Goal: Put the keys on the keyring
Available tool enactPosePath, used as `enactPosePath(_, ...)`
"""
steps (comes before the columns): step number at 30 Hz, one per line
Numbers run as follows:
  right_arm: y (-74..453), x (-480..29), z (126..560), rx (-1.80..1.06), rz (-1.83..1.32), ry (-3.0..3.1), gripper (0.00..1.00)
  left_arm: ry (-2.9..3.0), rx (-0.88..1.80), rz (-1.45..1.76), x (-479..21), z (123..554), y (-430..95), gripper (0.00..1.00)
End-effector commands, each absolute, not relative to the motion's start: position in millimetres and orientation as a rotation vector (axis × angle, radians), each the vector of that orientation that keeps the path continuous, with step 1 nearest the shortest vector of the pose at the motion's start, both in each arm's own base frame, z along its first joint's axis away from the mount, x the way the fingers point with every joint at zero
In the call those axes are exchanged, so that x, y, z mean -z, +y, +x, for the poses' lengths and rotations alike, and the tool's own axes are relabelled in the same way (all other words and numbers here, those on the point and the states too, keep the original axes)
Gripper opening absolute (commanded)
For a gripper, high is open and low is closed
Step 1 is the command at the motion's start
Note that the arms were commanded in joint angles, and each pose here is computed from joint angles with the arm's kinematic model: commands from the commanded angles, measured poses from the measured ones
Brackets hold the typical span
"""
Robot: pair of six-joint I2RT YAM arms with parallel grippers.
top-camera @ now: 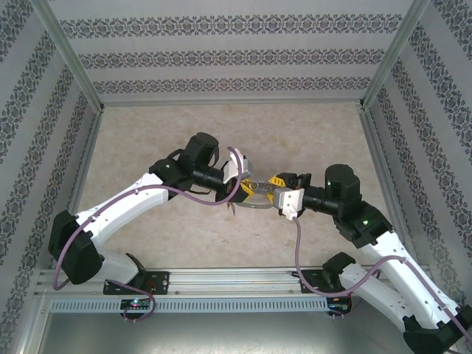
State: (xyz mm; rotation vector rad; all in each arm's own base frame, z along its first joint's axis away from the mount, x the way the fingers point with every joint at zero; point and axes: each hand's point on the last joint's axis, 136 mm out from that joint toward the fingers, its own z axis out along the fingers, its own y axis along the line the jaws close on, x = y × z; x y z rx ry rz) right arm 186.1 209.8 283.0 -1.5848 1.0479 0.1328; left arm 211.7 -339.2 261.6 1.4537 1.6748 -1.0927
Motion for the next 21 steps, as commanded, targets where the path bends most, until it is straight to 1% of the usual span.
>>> enactPosePath(1,213,-292,186,-0.058,-1.625,0.980,0.35,1.611,1.126,1.492,-272,206,-340,0.00)
enactPosePath(10,215,-302,189,-0.039,-1.597,0.972,0.35,1.630,1.128,1.502,-265,206,-339,0.00)
enactPosePath(13,213,-298,184,-0.049,-1.623,0.974,0.38,1.629,1.122,1.515,-262,205,-339,0.00)
enactPosePath(21,209,-296,169,-0.067,-1.680,0.941,0.42,1.606,1.100,1.601,-252,196,-332,0.00)
